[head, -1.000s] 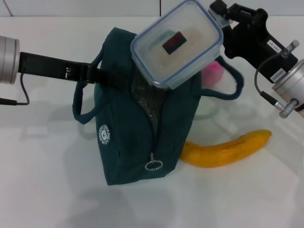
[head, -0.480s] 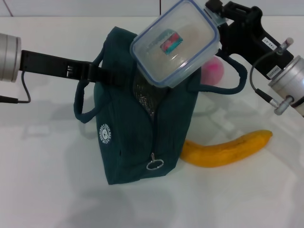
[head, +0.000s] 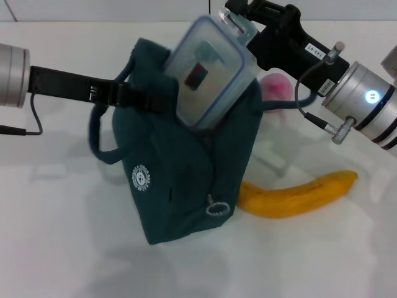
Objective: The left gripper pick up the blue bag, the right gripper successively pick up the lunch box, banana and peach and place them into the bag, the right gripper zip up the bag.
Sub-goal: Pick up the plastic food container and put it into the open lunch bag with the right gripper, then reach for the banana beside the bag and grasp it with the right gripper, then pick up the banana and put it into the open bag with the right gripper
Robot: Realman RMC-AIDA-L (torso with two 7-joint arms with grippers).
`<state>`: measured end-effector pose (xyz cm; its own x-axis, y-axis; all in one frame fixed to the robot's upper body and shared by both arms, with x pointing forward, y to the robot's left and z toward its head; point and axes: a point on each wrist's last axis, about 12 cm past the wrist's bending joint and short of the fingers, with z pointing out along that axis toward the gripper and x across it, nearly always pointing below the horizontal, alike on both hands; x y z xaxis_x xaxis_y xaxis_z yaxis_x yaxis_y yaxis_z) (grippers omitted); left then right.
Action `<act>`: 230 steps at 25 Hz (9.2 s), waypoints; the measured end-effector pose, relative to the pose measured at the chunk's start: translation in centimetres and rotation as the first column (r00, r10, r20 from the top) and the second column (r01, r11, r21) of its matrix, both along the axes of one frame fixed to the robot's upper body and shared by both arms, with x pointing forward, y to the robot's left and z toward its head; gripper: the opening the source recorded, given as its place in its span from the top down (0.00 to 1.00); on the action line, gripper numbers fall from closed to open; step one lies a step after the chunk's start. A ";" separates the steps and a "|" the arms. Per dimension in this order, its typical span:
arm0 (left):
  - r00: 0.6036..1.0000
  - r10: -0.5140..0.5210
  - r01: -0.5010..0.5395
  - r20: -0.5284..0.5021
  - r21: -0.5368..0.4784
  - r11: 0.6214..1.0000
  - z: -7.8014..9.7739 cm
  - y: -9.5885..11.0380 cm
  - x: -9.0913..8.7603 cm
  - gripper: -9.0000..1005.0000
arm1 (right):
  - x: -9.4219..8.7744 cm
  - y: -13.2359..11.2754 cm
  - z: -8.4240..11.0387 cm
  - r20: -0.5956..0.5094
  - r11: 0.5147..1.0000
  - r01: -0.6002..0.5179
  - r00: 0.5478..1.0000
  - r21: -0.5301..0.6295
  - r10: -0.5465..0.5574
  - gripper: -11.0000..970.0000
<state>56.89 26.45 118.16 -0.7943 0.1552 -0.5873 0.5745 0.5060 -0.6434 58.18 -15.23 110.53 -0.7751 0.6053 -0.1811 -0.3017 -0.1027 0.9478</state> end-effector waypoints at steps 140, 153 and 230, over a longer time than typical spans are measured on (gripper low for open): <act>0.999 0.001 0.000 0.035 -0.027 1.000 -1.0 0.0 0.3 0.93 | -0.3 7.4 5.3 -0.473 -0.509 0.023 0.334 -0.860 0.815 0.19; 0.999 -0.001 0.002 0.044 -0.026 1.000 -0.9 0.1 0.3 0.93 | -0.3 7.6 5.3 -0.488 -0.525 0.037 0.322 -0.850 0.812 0.21; 0.995 0.080 -0.068 0.059 -0.183 0.981 -1.8 0.7 -0.8 0.93 | 2.8 -4.1 18.1 0.601 0.699 0.021 0.528 -0.715 0.600 0.49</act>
<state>56.09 27.17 116.39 -0.7581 -0.0162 -0.6519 0.5841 0.4277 -0.6899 60.94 -19.34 128.66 -0.2431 -0.1125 -0.9635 -0.9661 0.1170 0.2301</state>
